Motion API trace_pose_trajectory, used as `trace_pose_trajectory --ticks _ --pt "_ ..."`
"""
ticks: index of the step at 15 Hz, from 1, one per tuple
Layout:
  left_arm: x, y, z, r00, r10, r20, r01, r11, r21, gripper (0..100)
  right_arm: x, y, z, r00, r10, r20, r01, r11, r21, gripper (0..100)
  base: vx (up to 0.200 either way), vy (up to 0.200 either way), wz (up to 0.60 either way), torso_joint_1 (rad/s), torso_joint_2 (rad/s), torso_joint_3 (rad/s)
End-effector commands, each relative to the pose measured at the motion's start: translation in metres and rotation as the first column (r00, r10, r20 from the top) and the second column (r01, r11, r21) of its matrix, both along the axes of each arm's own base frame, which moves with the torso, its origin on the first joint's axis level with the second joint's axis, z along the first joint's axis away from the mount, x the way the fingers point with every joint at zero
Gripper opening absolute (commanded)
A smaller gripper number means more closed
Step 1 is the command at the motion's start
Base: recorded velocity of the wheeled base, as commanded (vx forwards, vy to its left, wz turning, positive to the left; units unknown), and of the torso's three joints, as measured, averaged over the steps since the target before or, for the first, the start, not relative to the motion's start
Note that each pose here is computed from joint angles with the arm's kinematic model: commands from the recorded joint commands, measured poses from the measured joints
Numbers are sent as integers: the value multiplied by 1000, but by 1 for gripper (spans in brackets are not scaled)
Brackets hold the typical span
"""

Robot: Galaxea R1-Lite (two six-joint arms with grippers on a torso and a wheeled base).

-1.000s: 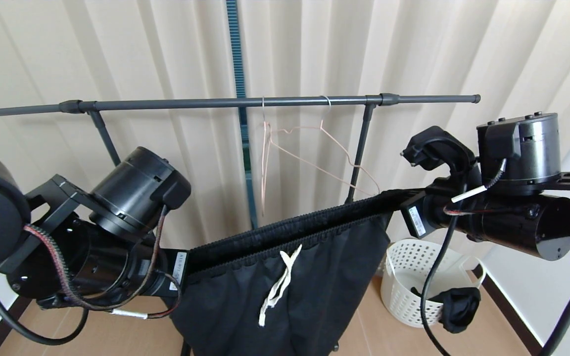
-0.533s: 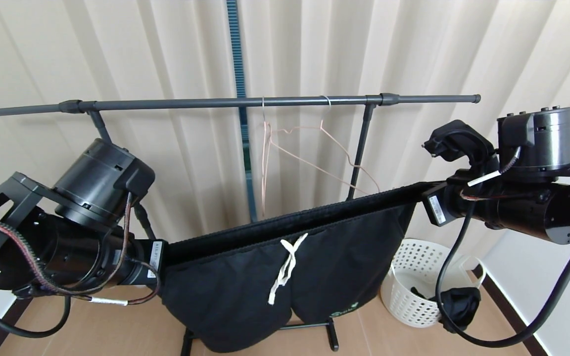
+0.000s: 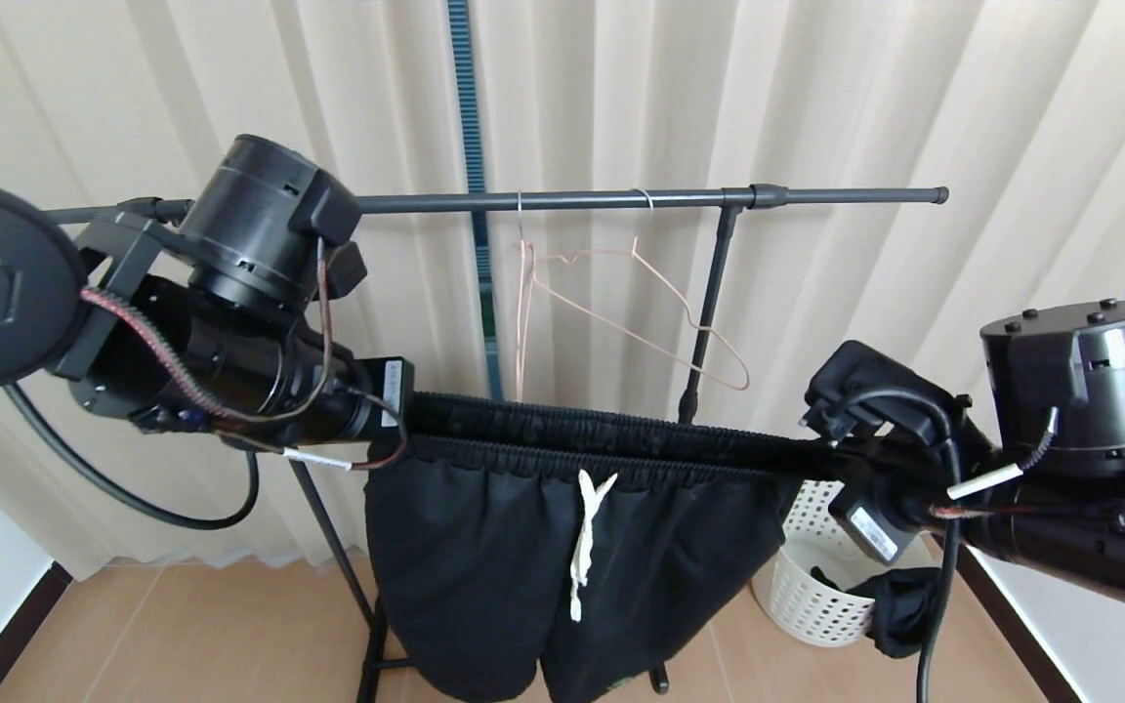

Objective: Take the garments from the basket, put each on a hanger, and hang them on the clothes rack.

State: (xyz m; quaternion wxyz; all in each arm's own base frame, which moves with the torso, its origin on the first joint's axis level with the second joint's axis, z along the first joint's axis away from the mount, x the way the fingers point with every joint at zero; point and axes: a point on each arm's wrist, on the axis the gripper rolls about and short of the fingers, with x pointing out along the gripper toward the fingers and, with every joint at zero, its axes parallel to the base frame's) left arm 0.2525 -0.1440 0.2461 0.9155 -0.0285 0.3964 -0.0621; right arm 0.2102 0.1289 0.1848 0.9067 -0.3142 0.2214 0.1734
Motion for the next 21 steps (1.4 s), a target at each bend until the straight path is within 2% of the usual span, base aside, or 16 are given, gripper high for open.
trace_pose_trajectory --ticks 1,4,6,7,8,9,10,11,13,14,16,17,18,19,21 --pt "33 -33 -2 999 -48 15 48 998 -26 0 -32 20 -3 987 154 -32 -155 988 -16 0 0 0 0 0 0 0" --pt "55 -58 9 993 -92 70 98 992 -83 0 -73 57 -14 934 335 -124 -338 941 -3 0 0 0 0 0 0 0" --pt "67 -67 13 989 -110 98 122 986 -117 0 -90 77 -21 907 389 -162 -387 921 45 0 0 0 0 0 0 0" --pt "75 -73 14 987 -115 113 130 982 -134 0 -99 91 -25 893 410 -185 -400 912 90 0 0 0 0 0 0 0" --pt "80 -76 13 986 -118 118 134 981 -138 0 -103 100 -27 890 412 -198 -394 911 123 0 0 0 0 0 0 0" --pt "86 -82 15 983 -122 139 143 978 -149 0 -108 120 -29 891 397 -220 -353 911 215 0 0 0 0 0 0 0" --pt "86 -82 15 983 -122 139 143 978 -149 0 -108 120 -29 891 397 -220 -353 911 215 0 0 0 0 0 0 0" --pt "91 -87 9 983 -127 133 146 978 -147 0 -116 138 -25 886 399 -238 -319 895 313 0 0 0 0 0 0 0" --pt "92 -88 7 982 -136 132 155 978 -139 0 -119 148 -22 886 389 -253 -280 883 377 0 0 0 0 0 0 0" --pt "92 -88 7 981 -143 127 161 977 -141 0 -118 154 -15 893 369 -257 -236 871 432 0 0 0 0 0 0 0" --pt "91 -87 8 982 -144 125 161 977 -137 0 -114 150 -12 901 353 -252 -221 873 435 0 0 0 0 0 0 0" --pt "90 -85 10 981 -147 128 164 978 -128 0 -101 138 -8 918 317 -238 -199 888 415 0 0 0 0 0 0 0" --pt "88 -82 13 980 -151 126 166 979 -119 0 -92 128 -7 929 297 -223 -203 908 367 0 0 0 0 0 0 0" --pt "81 -75 20 981 -157 116 169 980 -101 0 -77 111 -6 943 256 -215 -189 938 290 0 0 0 0 0 0 0" --pt "70 -61 27 983 -168 69 171 984 -46 0 -52 78 -6 963 175 -204 -144 977 158 0 0 0 0 0 0 0"
